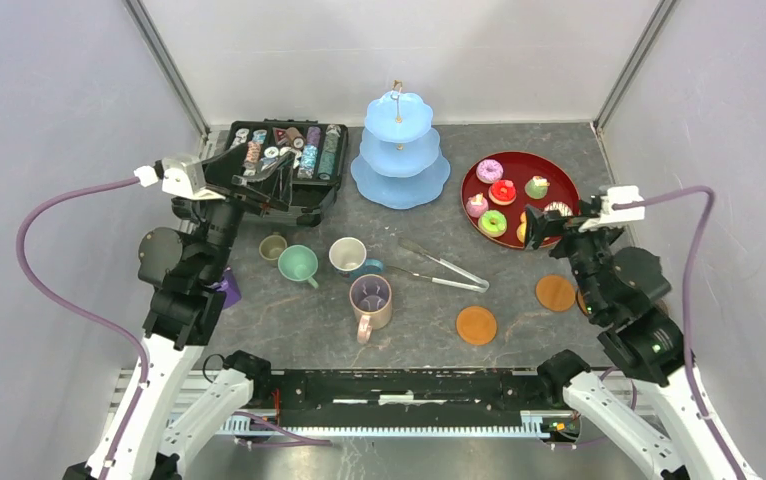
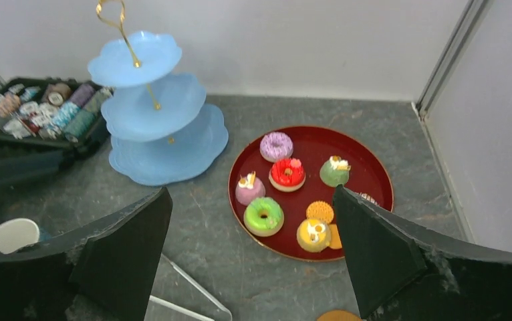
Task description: Serve the afternoon tea
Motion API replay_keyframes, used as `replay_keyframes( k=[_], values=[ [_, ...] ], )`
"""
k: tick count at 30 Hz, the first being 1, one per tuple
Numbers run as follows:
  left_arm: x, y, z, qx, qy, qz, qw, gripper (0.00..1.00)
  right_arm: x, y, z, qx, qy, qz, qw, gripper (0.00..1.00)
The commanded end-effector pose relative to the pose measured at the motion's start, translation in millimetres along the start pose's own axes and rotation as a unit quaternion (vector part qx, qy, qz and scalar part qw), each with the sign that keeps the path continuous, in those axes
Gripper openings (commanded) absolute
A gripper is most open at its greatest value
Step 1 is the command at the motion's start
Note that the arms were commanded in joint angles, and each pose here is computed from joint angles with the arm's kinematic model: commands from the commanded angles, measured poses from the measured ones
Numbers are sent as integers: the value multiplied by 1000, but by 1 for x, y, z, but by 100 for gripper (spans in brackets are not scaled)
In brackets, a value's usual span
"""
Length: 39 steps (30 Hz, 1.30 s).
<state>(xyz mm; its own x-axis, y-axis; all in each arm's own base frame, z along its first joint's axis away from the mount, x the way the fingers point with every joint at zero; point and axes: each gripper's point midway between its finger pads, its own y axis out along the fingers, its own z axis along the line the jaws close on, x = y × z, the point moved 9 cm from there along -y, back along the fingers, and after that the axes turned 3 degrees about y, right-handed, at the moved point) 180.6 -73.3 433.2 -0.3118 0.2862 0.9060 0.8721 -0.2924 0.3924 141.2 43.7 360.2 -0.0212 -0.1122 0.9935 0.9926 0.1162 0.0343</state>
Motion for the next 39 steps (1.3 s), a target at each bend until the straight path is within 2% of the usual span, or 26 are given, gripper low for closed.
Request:
replay_keyframes(
  k=[1, 4, 8, 15, 24, 26, 31, 39],
  values=[
    [1, 5, -2, -13, 7, -13, 1000, 100, -28, 17, 5, -8, -8, 53, 999, 98],
    [-3, 7, -4, -20, 1, -10, 1000, 100, -56, 26, 10, 11, -20, 88, 996, 98],
    [-5, 9, -7, -30, -5, -3, 1000, 100, -92, 38, 30, 117, -40, 131, 984, 98],
    [-9, 9, -8, -31, -5, -2, 999, 100, -149, 53, 50, 219, -46, 196, 955, 98],
    [-8, 9, -11, -36, -15, -3, 999, 100, -217, 64, 53, 252, -80, 310, 913, 98],
    [-7, 8, -12, -37, -15, -4, 999, 100, -225, 67, 53, 249, -87, 326, 908, 98],
    [-9, 8, -12, -37, -15, -2, 999, 100, -239, 72, 62, 307, -101, 355, 877, 98],
    [-13, 11, -14, -45, -23, 7, 999, 100, -252, 80, 62, 294, -132, 364, 874, 98]
  ],
)
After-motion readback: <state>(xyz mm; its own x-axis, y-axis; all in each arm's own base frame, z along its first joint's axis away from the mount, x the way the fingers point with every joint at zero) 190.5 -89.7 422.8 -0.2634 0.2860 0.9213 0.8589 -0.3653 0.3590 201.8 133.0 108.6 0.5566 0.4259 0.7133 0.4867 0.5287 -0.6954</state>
